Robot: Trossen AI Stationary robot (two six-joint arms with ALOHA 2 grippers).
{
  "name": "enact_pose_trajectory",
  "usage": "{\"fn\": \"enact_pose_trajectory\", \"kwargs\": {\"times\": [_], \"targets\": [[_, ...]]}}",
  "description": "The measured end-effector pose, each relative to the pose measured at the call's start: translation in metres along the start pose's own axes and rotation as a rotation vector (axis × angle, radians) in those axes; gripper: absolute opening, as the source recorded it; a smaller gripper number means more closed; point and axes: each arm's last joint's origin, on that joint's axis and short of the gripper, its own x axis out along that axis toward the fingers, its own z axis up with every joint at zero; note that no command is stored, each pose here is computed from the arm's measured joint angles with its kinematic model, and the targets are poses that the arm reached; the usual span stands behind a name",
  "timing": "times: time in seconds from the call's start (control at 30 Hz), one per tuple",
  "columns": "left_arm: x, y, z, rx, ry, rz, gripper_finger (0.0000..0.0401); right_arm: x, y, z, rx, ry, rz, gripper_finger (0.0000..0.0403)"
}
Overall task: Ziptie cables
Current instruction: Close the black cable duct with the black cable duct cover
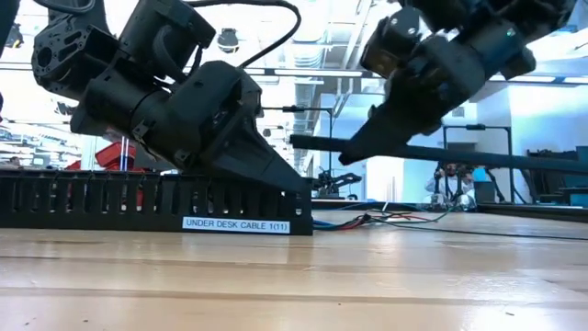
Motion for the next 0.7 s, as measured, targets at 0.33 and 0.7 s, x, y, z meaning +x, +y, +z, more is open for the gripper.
{"fn": "enact_pose_trajectory", "kwargs": {"times": [0.33,0.7], "targets": [[0.005,-0.017,0.006,0.168,0.012,-0.020,0.0297,-0.001,0.017,-0.001,0.034,0.001,0.067,0.0213],[0.007,-0.016,0.007,0.205,0.036,0.029,0.0297,-0.001,0.021,0.012,0.078,-0.033,0.073,0.0213]]}}
